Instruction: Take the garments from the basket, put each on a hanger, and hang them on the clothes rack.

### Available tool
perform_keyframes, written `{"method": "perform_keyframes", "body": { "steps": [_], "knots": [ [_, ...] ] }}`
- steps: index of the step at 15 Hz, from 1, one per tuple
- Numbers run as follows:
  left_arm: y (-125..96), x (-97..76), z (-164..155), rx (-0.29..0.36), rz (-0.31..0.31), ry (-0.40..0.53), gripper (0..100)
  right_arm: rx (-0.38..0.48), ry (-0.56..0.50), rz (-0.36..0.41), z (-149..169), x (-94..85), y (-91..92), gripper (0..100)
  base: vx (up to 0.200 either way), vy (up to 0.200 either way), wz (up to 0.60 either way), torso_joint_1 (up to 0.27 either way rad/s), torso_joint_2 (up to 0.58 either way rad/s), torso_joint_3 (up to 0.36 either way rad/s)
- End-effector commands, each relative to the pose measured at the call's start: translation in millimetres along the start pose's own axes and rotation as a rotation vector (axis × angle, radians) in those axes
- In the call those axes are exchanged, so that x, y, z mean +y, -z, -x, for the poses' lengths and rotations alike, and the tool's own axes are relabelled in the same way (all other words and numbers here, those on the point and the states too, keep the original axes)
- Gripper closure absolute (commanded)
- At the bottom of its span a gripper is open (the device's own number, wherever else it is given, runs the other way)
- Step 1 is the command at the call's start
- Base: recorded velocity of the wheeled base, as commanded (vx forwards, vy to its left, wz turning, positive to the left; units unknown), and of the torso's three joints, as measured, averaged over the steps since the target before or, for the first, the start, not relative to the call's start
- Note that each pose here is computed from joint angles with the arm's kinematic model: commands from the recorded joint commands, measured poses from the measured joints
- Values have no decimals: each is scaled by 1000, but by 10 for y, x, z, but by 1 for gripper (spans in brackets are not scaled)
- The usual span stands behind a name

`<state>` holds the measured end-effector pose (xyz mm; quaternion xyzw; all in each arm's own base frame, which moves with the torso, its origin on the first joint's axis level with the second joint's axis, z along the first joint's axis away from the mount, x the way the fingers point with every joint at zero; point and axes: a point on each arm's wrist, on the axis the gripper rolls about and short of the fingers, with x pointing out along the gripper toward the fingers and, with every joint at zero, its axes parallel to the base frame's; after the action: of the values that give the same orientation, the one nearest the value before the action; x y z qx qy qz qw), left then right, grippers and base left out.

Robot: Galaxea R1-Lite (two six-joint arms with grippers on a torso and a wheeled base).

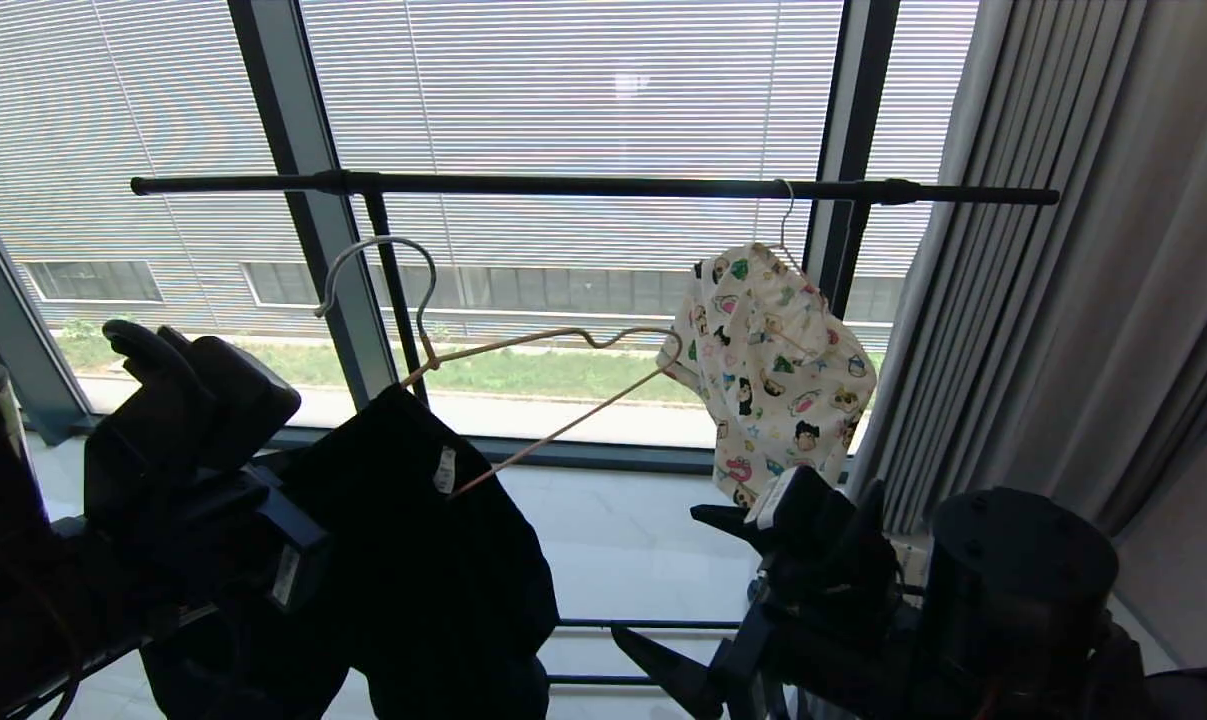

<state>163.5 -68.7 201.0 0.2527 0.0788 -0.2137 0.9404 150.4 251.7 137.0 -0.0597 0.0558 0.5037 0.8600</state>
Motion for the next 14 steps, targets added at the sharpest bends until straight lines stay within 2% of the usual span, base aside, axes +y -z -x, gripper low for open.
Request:
{"method": "perform_keyframes", "body": {
  "steps": [1,3,10,14],
  "knots": [
    [-117,21,-4,-43,-4,-1,100,-31,23,-57,-541,58,22,0,0,0,0,0,0,0],
    [-137,-10,-2,-53,-9,16,100,-39,53,-68,-702,52,39,0,0,0,0,0,0,0],
    [-219,-173,13,-83,-32,74,100,8,159,-72,-834,26,218,0,0,0,0,0,0,0],
    [-228,-157,16,-84,-30,62,100,91,255,-5,-746,-81,405,0,0,0,0,0,0,0]
  ]
}}
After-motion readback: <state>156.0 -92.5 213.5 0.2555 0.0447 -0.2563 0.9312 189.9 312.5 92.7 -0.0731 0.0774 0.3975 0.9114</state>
